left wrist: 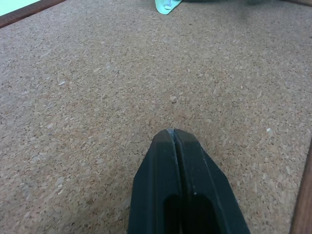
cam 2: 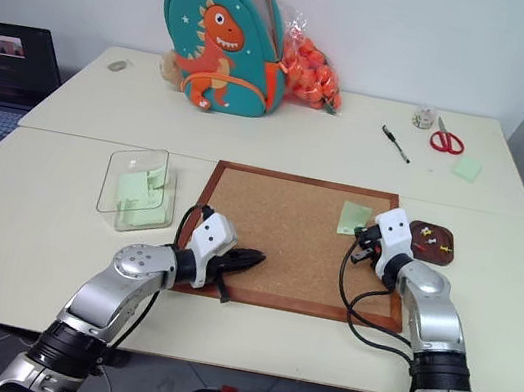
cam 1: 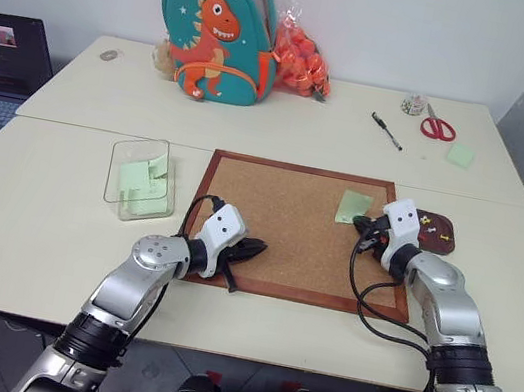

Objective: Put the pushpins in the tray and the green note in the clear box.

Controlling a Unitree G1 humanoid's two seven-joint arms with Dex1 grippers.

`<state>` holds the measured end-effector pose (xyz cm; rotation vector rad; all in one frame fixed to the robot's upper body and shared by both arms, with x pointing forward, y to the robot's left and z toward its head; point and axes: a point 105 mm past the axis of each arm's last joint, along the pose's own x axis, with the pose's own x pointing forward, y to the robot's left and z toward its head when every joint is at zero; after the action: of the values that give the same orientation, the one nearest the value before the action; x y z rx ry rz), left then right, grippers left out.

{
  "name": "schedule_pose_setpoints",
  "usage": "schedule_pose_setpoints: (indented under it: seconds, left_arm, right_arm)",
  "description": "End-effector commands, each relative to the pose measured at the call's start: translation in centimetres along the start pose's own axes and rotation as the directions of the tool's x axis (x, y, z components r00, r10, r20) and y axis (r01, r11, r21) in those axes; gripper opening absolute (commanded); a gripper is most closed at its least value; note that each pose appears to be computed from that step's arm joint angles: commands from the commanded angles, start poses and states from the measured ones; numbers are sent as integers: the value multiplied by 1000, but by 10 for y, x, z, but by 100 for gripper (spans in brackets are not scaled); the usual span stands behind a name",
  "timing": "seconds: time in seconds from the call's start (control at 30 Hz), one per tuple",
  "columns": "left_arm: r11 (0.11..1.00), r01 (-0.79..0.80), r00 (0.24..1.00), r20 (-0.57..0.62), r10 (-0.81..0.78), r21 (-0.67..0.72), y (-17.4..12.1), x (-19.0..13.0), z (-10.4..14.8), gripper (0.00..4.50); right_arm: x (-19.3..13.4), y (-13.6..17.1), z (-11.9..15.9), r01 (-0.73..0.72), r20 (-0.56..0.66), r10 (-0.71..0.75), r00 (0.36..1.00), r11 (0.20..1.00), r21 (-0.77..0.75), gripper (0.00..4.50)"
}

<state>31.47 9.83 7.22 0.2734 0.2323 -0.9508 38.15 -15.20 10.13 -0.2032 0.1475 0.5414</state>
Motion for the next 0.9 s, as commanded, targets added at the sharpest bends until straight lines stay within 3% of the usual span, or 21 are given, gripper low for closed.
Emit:
schedule_pose_setpoints:
  seconds: [0.03, 0.4, 0.63, 0.9]
  left_arm:
    - [995, 54, 992, -109, -62, -79, -17, 2, -34, 0]
    - [995, 55, 992, -113, -64, -82, -18, 2, -35, 0]
    - [995, 56, 991, -116, -66, -87, -19, 1, -36, 0]
    - [994, 68, 990, -114, -78, -88, -19, 4, -35, 0]
  right_arm:
    - [-5, -3, 43, 14, 189, -9, 982, 1000, -21, 2]
    - [-22, -1, 58, 5, 250, 4, 968, 999, -33, 2]
    - [-68, -52, 40, 195, 149, -186, 971, 980, -44, 2]
    - [-66, -94, 6, 327, -8, -328, 945, 943, -58, 2]
